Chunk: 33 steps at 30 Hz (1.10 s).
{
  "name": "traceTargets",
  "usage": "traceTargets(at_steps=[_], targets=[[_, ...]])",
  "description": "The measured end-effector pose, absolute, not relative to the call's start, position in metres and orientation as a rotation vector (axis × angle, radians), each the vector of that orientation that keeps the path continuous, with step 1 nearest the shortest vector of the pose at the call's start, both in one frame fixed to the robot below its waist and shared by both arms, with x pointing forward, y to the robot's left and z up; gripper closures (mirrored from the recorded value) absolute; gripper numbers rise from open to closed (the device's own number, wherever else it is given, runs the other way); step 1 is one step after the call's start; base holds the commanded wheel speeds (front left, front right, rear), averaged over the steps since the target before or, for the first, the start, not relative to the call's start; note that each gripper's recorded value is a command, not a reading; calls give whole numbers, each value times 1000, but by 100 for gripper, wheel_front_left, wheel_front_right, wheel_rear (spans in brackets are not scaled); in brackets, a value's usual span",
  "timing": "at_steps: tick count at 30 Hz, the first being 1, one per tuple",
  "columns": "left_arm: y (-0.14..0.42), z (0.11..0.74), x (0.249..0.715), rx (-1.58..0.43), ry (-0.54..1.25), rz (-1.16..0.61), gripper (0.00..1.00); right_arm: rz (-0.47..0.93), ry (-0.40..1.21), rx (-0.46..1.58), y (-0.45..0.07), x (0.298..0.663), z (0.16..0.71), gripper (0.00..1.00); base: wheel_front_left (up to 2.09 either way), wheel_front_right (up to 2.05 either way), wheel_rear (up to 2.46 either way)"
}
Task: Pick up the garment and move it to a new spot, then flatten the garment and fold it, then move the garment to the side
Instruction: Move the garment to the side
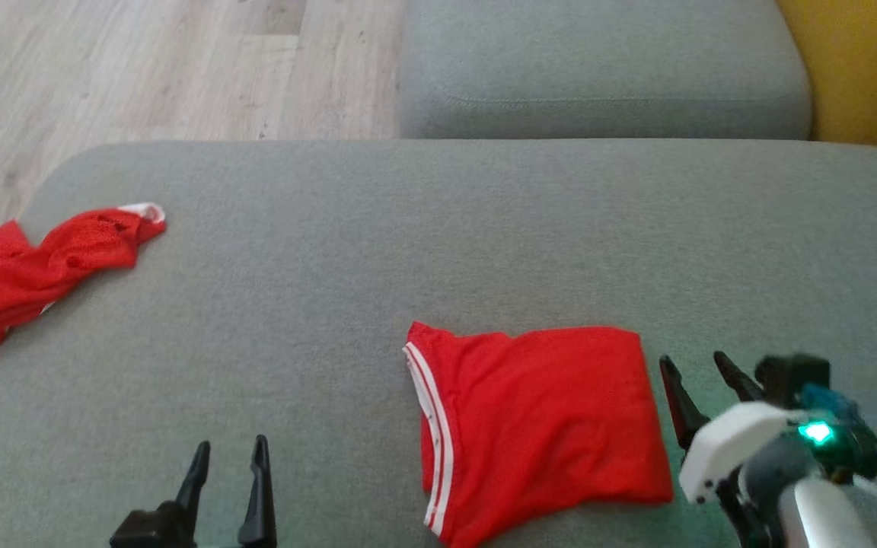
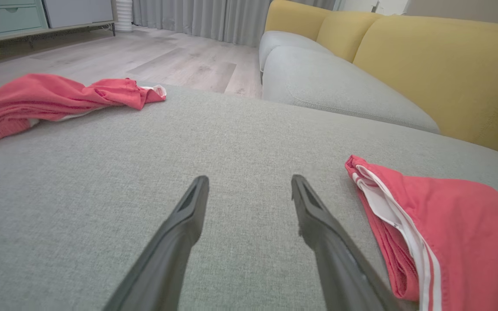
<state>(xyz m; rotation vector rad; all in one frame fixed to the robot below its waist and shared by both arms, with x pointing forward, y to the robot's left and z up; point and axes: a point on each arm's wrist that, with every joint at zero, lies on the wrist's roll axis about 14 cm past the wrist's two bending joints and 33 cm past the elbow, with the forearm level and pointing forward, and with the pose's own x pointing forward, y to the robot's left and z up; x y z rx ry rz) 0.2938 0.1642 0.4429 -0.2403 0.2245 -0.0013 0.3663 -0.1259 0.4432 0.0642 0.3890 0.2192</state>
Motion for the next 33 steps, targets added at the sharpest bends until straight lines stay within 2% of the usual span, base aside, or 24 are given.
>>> traceTargets(at_steps=[4,7,11,12,13,14,15,24,33], targets=[[165,442,295,-251,226,14,0,249,523,37,-116,373,420,0,0,0,0],[169,436,295,-257,243,38,0,268,701,36,-110,362,384,0,0,0,0],[174,433,297,-255,253,56,0,283,783,40,-105,358,367,0,0,0,0],[174,433,298,-253,253,56,0,290,788,47,-102,361,367,24,0,0,0],[175,433,299,-253,253,58,0,296,792,55,-99,365,367,60,0,0,0],[175,432,299,-254,255,62,0,306,800,59,-95,368,367,83,0,0,0],[176,431,299,-256,259,65,0,313,803,69,-92,371,368,100,0,0,0],[160,424,308,-245,283,10,0,259,753,104,-107,386,375,100,0,0,0],[113,433,350,-229,263,-163,0,49,571,65,-196,422,424,100,0,0,0]])
